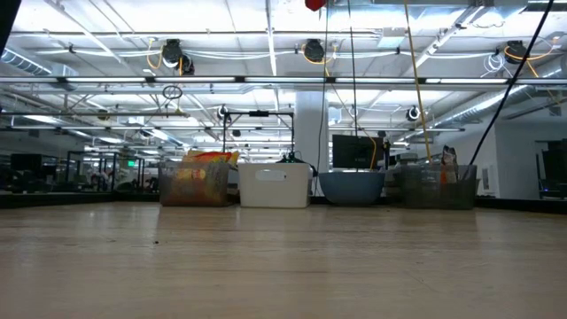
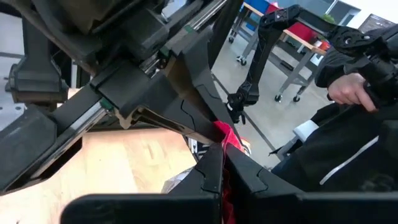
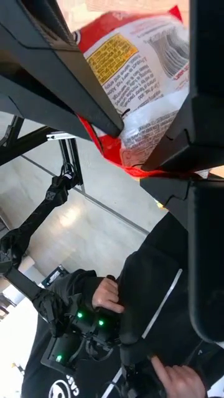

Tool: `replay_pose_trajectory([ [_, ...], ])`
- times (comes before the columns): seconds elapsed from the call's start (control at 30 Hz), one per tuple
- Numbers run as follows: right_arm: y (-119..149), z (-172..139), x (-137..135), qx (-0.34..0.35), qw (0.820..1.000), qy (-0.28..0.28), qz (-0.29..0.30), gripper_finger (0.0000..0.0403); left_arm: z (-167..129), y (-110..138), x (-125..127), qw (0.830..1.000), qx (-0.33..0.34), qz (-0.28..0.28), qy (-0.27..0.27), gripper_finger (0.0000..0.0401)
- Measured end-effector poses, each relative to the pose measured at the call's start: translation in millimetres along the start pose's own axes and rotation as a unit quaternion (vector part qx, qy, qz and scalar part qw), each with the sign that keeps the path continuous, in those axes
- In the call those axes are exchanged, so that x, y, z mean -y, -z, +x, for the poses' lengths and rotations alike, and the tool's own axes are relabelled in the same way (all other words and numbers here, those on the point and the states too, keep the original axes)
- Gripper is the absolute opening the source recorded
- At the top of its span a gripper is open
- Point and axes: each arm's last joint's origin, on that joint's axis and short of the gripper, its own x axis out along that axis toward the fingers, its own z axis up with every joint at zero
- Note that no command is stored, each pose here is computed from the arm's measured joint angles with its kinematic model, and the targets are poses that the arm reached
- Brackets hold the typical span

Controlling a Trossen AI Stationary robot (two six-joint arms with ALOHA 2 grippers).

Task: Pick & Place Food Item
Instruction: Put the red noodle pack into the left black bin

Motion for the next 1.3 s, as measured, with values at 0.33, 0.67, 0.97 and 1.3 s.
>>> replay_pose_trajectory([
  [0.33,-3.0,-5.9,6.4,0.008,0.999,0.010,0.053,0.0103,-2.2,1.4,-2.9,1.000,-0.007,-0.010,-0.006,0.0003],
  [0.67,-10.5,-28.1,15.8,0.044,0.996,0.050,0.051,0.0215,-15.7,12.6,-17.0,0.995,-0.062,-0.059,-0.047,0.0002],
  [0.97,0.6,-80.9,-7.8,0.097,0.961,0.260,-0.017,0.0214,-66.7,2.4,-14.9,0.984,-0.064,-0.067,-0.153,0.0001],
  [1.3,8.2,-108.2,-35.5,0.133,0.935,0.321,-0.076,0.0212,-152.5,-14.5,1.8,0.956,-0.017,-0.078,-0.281,0.0001],
])
